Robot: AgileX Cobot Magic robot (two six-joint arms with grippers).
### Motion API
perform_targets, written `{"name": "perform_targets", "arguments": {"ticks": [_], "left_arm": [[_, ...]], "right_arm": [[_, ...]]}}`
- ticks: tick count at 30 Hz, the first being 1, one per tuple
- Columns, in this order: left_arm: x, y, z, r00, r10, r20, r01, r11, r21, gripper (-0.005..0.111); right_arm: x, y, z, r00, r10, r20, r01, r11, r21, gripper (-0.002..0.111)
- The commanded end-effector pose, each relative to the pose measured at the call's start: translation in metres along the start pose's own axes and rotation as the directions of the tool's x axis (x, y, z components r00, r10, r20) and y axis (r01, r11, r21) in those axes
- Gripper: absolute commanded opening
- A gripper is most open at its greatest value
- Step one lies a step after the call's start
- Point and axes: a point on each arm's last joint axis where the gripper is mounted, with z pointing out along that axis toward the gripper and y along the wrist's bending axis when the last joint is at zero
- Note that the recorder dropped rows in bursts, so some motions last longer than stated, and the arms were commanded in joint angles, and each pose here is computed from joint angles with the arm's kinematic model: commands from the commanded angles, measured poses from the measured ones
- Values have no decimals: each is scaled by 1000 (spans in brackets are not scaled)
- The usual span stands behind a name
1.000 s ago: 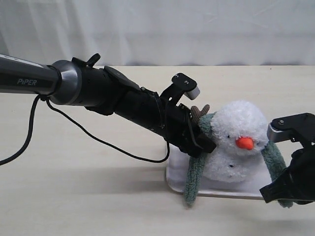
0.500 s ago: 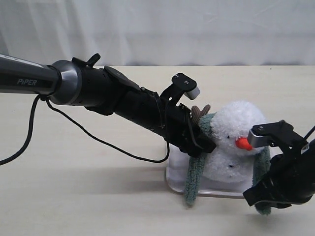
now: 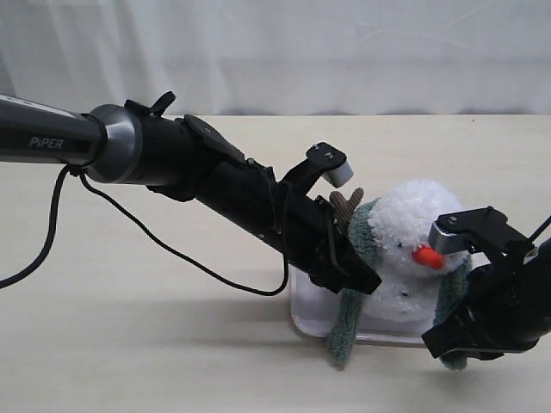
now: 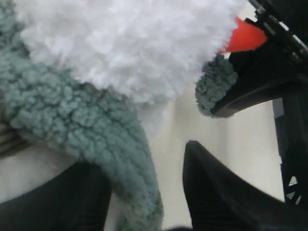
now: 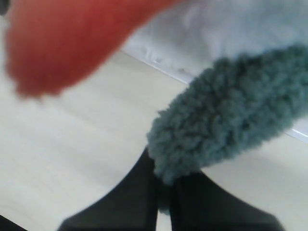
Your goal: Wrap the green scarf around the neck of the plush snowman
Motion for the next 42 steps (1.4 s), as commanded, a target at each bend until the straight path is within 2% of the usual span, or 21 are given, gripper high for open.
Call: {"name": "perform_targets", "arguments": {"ticks": [1, 4, 12, 17, 21, 24, 28, 31, 34, 38, 42], "left_arm": [[-2, -10, -3, 995, -103, -7, 103, 991, 86, 43], [-2, -16, -3, 992, -127, -22, 129, 980, 151, 43], [-4, -21, -4, 990, -142, -15, 142, 968, 207, 43], [1, -28, 15, 992, -120, -40, 125, 973, 192, 43], [2, -35, 29, 998, -44, -52, 52, 985, 167, 43], [1, -36, 31, 998, -46, -45, 52, 987, 149, 43], [4, -30, 33, 997, -23, -68, 28, 997, 76, 24], [6, -31, 35, 997, -25, -76, 31, 996, 87, 12], [8, -32, 36, 996, -21, -88, 30, 994, 104, 15], [9, -35, 36, 994, -9, -107, 24, 990, 142, 33], [10, -35, 35, 993, -4, -114, 20, 990, 142, 46]], "right_arm": [[-2, -1, -1, 1000, -5, 11, 5, 1000, 3, 4], [-2, 0, -1, 1000, 6, 15, -6, 1000, -7, 4], [-2, 0, -1, 1000, 9, 16, -9, 1000, -9, 4], [-4, 3, -1, 999, 11, 34, -10, 999, -40, 4], [-4, 4, -1, 999, -1, 40, 3, 999, -47, 4], [-4, 4, -1, 999, -1, 40, 3, 999, -47, 4], [-4, 4, -1, 999, -1, 40, 3, 999, -47, 4], [-4, 4, -1, 999, -1, 40, 3, 999, -47, 5], [-4, 4, -1, 999, 3, 41, -1, 999, -51, 17], [-4, 4, -1, 999, 7, 38, -5, 999, -54, 38], [-4, 4, -1, 999, 6, 34, -5, 998, -56, 52]]}}
